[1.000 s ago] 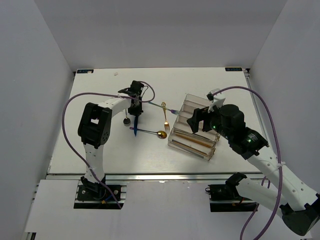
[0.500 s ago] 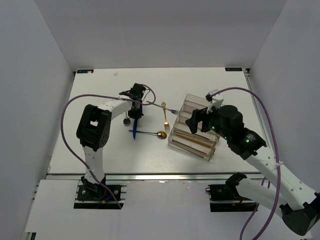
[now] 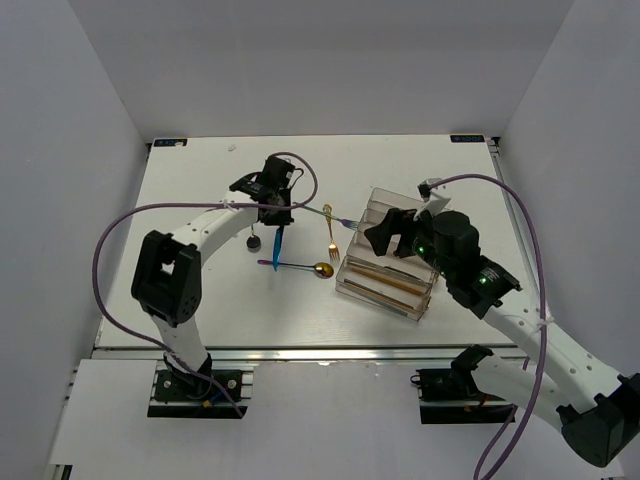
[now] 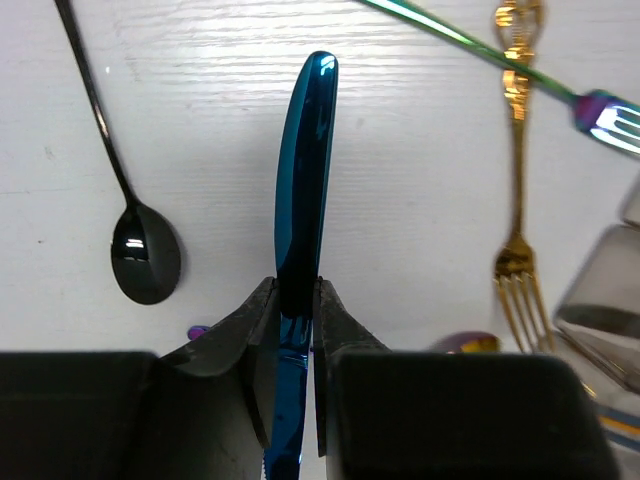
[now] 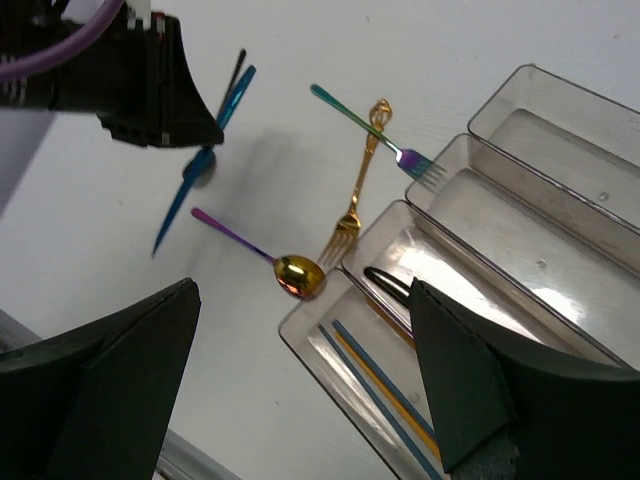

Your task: Sort the eating utensils into containers

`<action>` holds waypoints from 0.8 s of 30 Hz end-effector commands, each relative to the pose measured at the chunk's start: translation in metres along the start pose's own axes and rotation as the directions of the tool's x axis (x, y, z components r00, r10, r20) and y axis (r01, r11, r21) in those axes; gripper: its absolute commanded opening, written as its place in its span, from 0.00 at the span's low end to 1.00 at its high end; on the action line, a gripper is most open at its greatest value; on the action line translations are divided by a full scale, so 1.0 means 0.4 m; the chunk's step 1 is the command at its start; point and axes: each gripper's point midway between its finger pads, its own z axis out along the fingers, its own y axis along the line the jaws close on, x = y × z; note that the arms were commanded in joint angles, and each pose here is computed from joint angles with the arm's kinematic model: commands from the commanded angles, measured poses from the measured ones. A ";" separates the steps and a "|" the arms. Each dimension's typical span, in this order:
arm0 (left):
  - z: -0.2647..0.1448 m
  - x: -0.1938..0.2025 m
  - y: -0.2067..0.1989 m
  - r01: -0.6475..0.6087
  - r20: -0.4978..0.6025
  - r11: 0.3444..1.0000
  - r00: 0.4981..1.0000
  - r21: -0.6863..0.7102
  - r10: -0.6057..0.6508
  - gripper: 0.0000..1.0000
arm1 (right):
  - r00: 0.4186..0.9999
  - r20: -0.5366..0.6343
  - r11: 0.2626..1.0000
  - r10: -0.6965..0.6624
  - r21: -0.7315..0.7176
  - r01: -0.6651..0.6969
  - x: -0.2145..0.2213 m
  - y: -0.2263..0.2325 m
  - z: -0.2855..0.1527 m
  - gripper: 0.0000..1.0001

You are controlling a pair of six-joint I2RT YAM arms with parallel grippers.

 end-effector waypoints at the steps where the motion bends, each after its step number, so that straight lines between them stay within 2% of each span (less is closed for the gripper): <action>1: -0.127 -0.055 -0.065 0.012 0.120 0.992 0.992 0.124 -0.027 0.00 | 0.977 0.135 0.985 0.167 -0.054 -0.161 -0.078 0.033 0.023 0.89; 3: -0.149 -0.039 -0.097 0.004 0.133 0.982 0.991 0.188 -0.030 0.00 | 0.953 0.168 0.964 0.252 -0.135 -0.231 -0.100 0.067 0.033 0.89; 5: -0.201 -0.042 -0.141 -0.007 0.172 0.963 0.984 0.268 -0.041 0.00 | 0.939 0.147 0.943 0.311 -0.168 -0.286 -0.097 0.084 0.049 0.88; 10: -0.267 -0.018 -0.216 -0.041 0.196 0.920 0.980 0.389 -0.039 0.00 | 0.895 0.140 0.899 0.423 -0.189 -0.395 -0.105 0.097 0.099 0.87; 12: -0.314 -0.018 -0.265 -0.058 0.209 0.873 0.977 0.484 -0.051 0.00 | 0.875 0.125 0.875 0.469 -0.203 -0.440 -0.102 0.104 0.112 0.86; 15: -0.345 -0.017 -0.299 -0.072 0.222 0.832 0.973 0.550 -0.063 0.00 | 0.866 0.107 0.864 0.489 -0.201 -0.462 -0.107 0.112 0.143 0.85; 24: -0.370 -0.008 -0.362 -0.095 0.227 0.763 0.971 0.639 -0.070 0.00 | 0.850 0.076 0.852 0.521 -0.107 -0.512 -0.077 0.086 0.212 0.83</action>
